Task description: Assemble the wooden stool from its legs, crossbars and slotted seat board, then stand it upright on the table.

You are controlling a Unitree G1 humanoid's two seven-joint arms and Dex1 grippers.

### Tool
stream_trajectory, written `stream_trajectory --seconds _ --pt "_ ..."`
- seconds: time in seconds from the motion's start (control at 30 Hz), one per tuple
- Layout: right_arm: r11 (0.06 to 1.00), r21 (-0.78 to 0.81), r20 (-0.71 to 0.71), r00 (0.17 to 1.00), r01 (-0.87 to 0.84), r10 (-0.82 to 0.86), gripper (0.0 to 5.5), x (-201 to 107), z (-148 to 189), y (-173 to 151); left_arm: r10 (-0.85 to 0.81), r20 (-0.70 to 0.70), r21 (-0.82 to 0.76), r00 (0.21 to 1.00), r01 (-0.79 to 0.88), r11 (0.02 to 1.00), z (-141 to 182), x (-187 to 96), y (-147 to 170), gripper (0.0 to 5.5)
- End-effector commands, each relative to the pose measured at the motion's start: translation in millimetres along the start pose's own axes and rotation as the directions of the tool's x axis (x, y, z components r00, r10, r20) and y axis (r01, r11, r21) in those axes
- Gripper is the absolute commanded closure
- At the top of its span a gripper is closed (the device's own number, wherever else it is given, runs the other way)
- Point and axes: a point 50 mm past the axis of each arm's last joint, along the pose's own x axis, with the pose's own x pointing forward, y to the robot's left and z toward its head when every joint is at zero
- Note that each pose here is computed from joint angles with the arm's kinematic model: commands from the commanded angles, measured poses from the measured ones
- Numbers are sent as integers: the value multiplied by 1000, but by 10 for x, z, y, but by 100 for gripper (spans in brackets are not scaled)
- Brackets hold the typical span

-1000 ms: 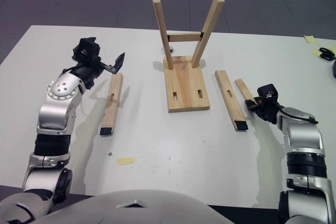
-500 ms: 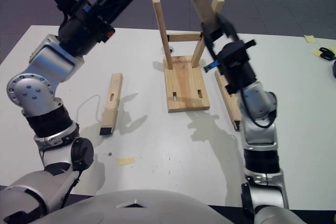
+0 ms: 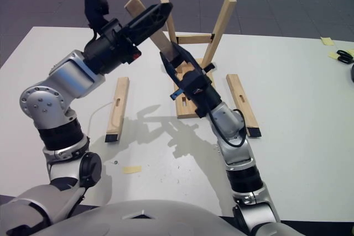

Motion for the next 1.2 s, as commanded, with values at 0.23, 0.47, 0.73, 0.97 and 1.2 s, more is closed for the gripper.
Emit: stream_trajectory --seconds 0.23,0.47,0.73,0.97,1.2 --pt "999 12 -1 999 41 -41 417 -37 25 102 -13 -68 53 998 17 998 7 10 11 273" --pt "998 14 -3 998 56 -56 417 -48 27 119 -23 -88 103 996 32 994 5 33 -14 390" --pt "998 12 -4 999 55 -54 417 -45 26 92 -20 -45 127 999 26 992 42 41 -11 497" --pt "999 20 -35 999 42 -41 304 -53 -5 106 173 31 246 984 -176 953 220 -114 202 508" --pt "995 -7 -81 992 95 -95 195 -132 -66 5 603 79 384 794 -582 717 -49 -651 557 508"
